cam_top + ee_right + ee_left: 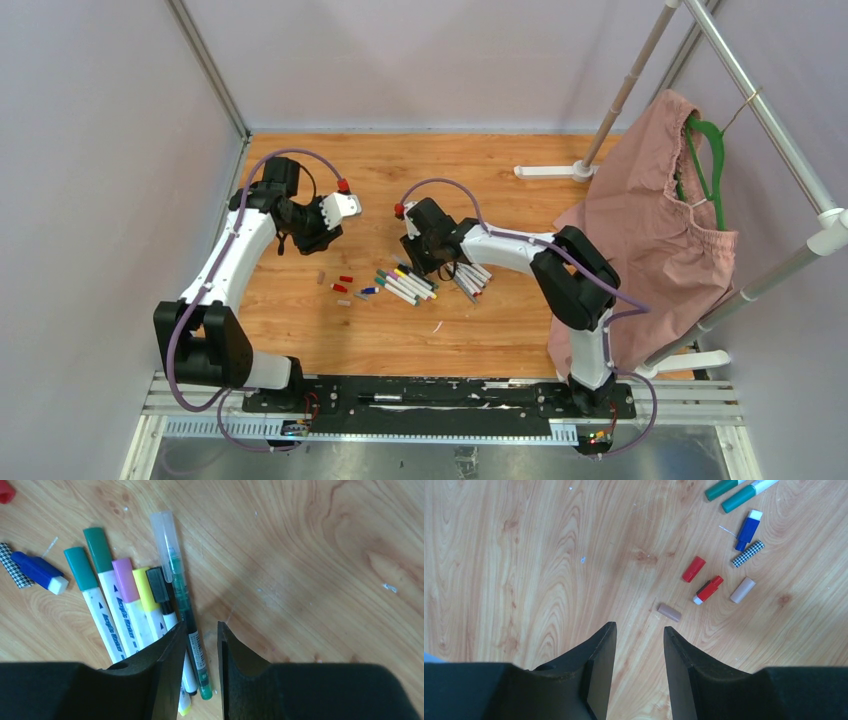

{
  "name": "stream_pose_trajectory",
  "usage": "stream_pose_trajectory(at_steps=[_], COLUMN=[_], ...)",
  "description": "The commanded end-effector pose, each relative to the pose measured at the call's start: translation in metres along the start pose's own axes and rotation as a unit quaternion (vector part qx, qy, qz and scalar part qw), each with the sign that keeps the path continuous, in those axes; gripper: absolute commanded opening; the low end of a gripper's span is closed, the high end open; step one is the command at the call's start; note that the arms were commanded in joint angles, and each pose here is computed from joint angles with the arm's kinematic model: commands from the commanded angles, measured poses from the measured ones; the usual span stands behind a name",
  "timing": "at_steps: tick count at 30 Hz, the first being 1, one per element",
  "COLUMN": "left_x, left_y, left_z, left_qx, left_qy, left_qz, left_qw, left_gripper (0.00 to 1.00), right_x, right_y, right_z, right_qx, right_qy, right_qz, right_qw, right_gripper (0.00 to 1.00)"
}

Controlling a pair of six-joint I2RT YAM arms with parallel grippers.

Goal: Open the pen caps

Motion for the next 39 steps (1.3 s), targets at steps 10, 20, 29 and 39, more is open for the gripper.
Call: stream_pose_trajectory(at_steps=[10,20,29,39], left_x=[-0.011,-0.016,-0.015,-0.011], left_y=[0.0,0.003,-0.002,-0.003], left_z=[0.002,0.01,0.008,-0.01], left_qx=[-0.007,-0.029,-0.032,0.034], left_qy=[-0.012,-0.019,-0.005,0.016], left_qz=[-0.007,-0.013,-0.033,-0.059], left_qw=[1.0,0.999,0.999,0.998], left_gripper=[0.45,0.45,0.46,0.48], right_x=[0.013,0.016,0.019,-0.012], right_y=[0.011,0.035,0.032,0.001], right_z=[-0.002,-0.008,-0.019,-0.009], right_qx=[-0.003,-0.029,-0.009,0.018], right_qy=[-0.005,0.018,0.022,-0.061], right_qz=[0.033,0.056,0.052,-0.005], right_qw=[0.999,0.998,0.998,0.998], right_gripper=[0.32,0.34,0.09,0.0])
Point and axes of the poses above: each gripper's point midway between its finger pads, its own x axis out along the fingers, its own z axis along the line the jaws close on, y = z × x, the point moved 6 cm from there along -x, back along the fingers, and after that the axes turned 1 degree about -x, right-handed, at the moved point
